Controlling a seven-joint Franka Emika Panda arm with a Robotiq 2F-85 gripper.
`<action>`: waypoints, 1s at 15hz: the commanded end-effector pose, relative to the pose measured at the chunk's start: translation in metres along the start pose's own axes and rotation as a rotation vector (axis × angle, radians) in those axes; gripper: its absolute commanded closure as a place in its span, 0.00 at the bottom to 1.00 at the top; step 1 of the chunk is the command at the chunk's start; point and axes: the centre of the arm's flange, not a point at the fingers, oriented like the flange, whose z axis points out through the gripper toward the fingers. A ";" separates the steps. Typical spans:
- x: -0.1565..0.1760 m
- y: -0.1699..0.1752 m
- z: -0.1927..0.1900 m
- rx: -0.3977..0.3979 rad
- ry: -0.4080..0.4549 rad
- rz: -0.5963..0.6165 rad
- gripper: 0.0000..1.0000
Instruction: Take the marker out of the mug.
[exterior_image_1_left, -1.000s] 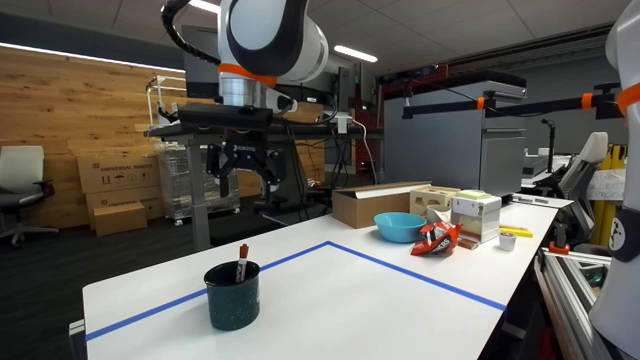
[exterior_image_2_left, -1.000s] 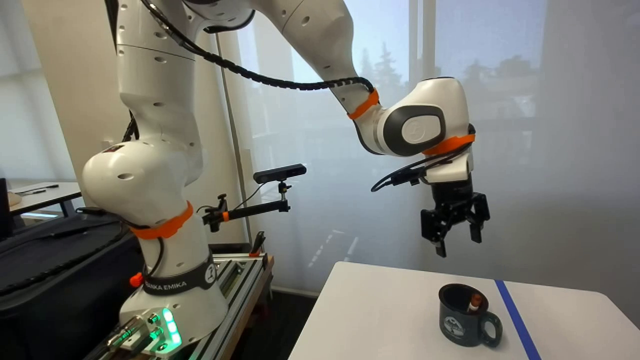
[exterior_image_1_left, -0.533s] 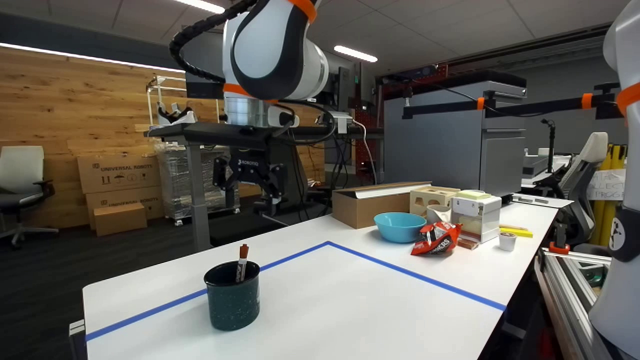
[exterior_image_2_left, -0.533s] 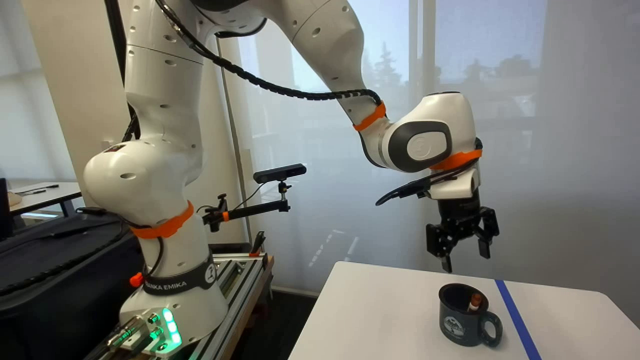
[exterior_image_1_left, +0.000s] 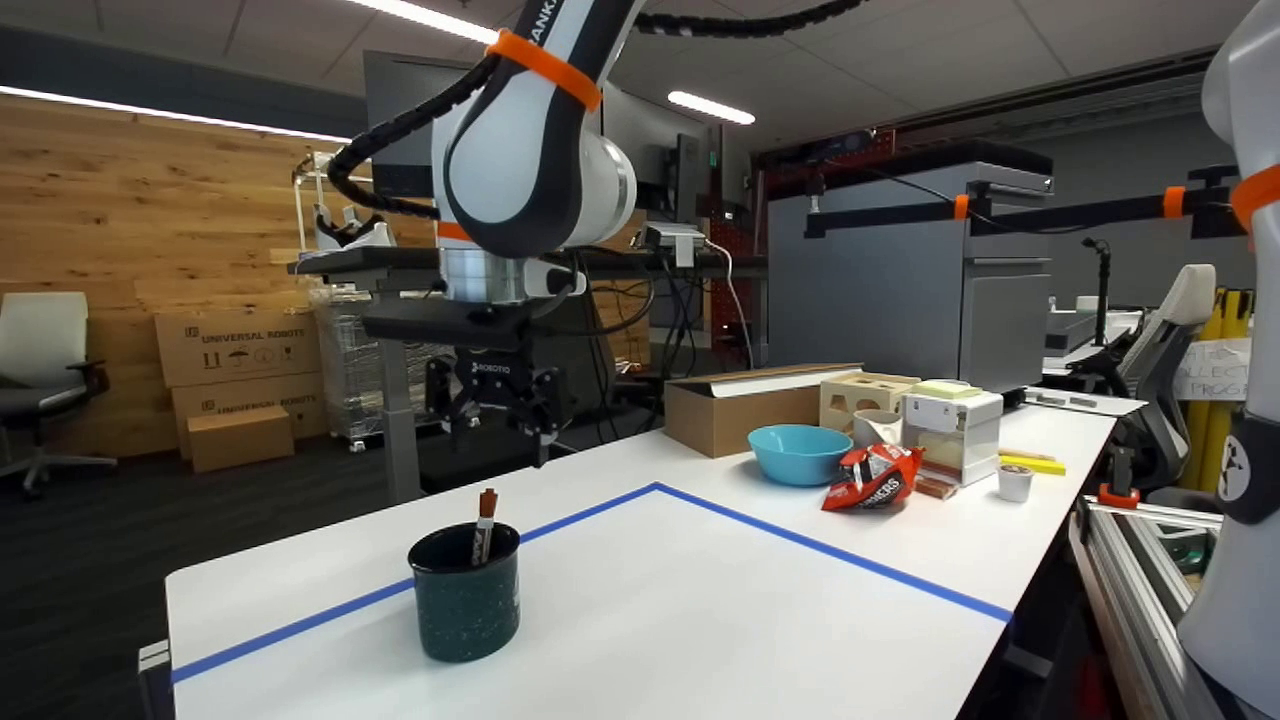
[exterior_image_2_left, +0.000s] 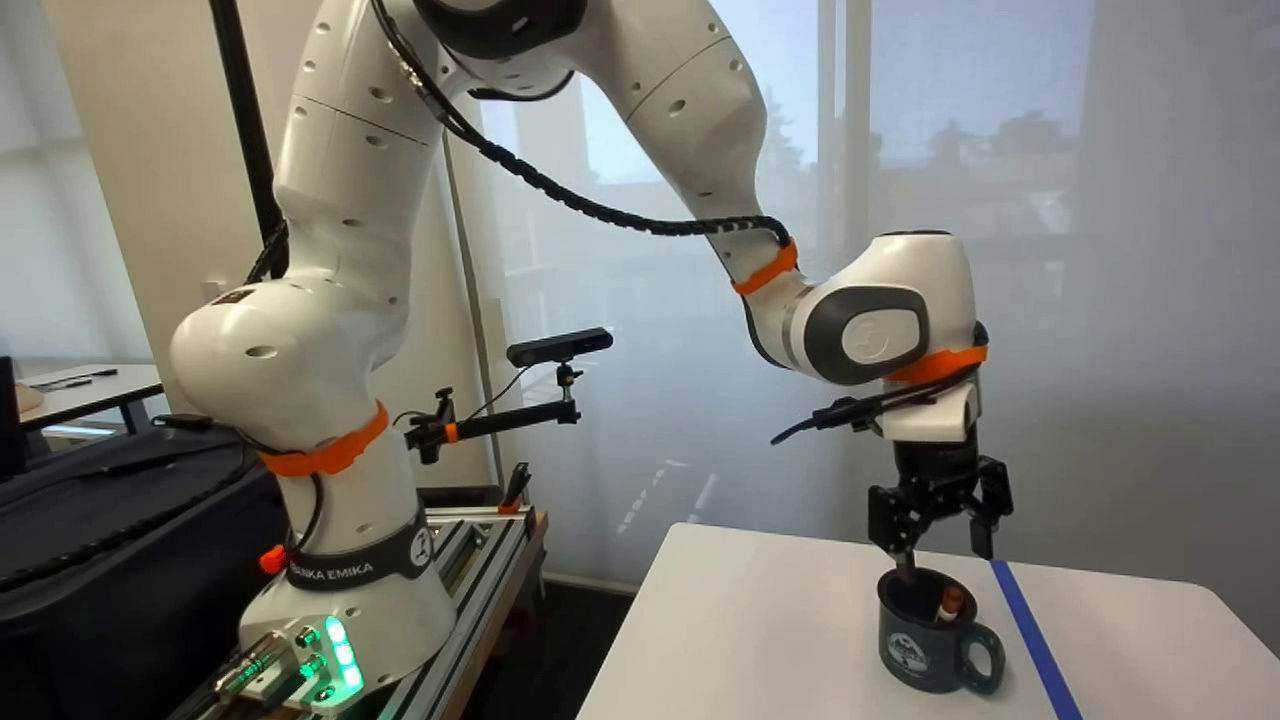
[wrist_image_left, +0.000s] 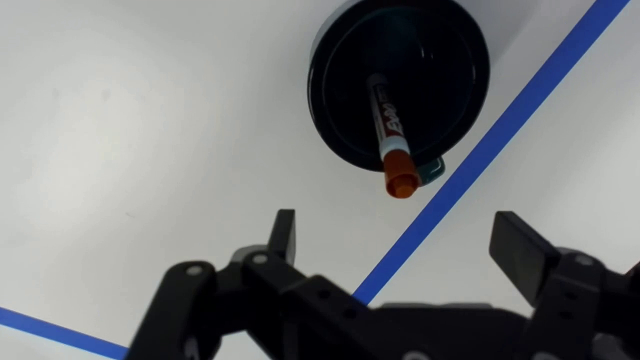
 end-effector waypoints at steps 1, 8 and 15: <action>-0.011 -0.016 0.018 -0.018 -0.001 0.014 0.00; -0.014 -0.028 0.034 -0.023 0.003 0.022 0.00; -0.009 -0.032 0.051 -0.057 0.022 0.031 0.00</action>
